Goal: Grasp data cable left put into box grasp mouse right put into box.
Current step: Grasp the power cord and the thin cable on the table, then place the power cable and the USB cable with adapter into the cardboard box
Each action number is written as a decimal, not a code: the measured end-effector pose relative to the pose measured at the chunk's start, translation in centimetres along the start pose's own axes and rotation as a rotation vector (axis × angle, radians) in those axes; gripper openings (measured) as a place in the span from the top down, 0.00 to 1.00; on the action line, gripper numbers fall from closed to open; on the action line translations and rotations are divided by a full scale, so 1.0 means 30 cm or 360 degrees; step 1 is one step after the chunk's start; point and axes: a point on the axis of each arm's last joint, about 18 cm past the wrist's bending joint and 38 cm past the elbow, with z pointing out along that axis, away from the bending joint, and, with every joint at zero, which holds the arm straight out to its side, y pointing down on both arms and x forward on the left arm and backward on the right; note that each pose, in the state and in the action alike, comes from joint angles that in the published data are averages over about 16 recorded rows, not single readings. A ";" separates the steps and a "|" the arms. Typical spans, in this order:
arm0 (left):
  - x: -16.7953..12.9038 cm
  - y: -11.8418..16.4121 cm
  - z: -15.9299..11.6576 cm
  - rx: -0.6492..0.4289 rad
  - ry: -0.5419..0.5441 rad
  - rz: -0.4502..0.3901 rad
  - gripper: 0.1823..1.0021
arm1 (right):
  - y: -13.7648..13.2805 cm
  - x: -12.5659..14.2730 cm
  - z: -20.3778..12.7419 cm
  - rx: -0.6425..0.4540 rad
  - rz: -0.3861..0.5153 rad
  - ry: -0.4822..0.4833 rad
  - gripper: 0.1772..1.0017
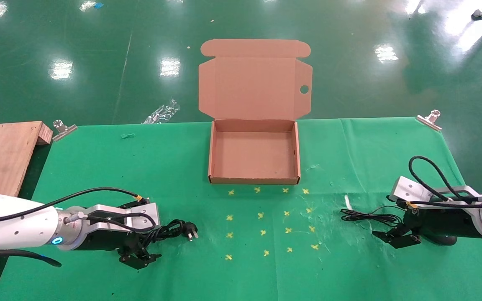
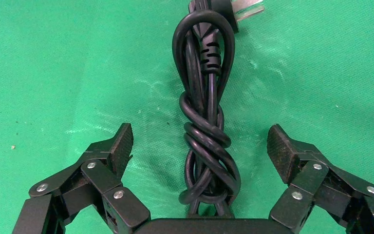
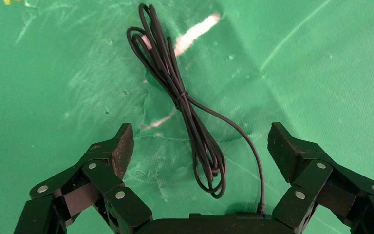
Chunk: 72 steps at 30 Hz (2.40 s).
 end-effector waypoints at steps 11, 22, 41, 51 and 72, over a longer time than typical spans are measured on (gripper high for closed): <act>0.000 0.000 0.000 0.0000 0.0000 -0.0001 0.07 | -0.006 -0.002 -0.006 0.0012 -0.0010 0.0001 0.05; 0.000 -0.001 -0.001 0.0003 0.0001 -0.0002 0.25 | -0.011 -0.004 -0.011 0.0021 -0.0022 0.0003 0.23; -0.005 -0.004 -0.004 0.0008 -0.0009 -0.0001 0.74 | -0.014 -0.005 -0.013 0.0027 -0.0028 0.0004 0.74; -0.047 -0.008 -0.047 0.0032 -0.0049 -0.0014 0.82 | -0.021 0.005 -0.024 0.0039 -0.0033 0.0017 0.91; -0.297 -0.577 -0.158 0.0575 -0.0346 0.0217 0.83 | -0.292 0.242 -0.538 0.0328 -0.0257 0.0535 0.97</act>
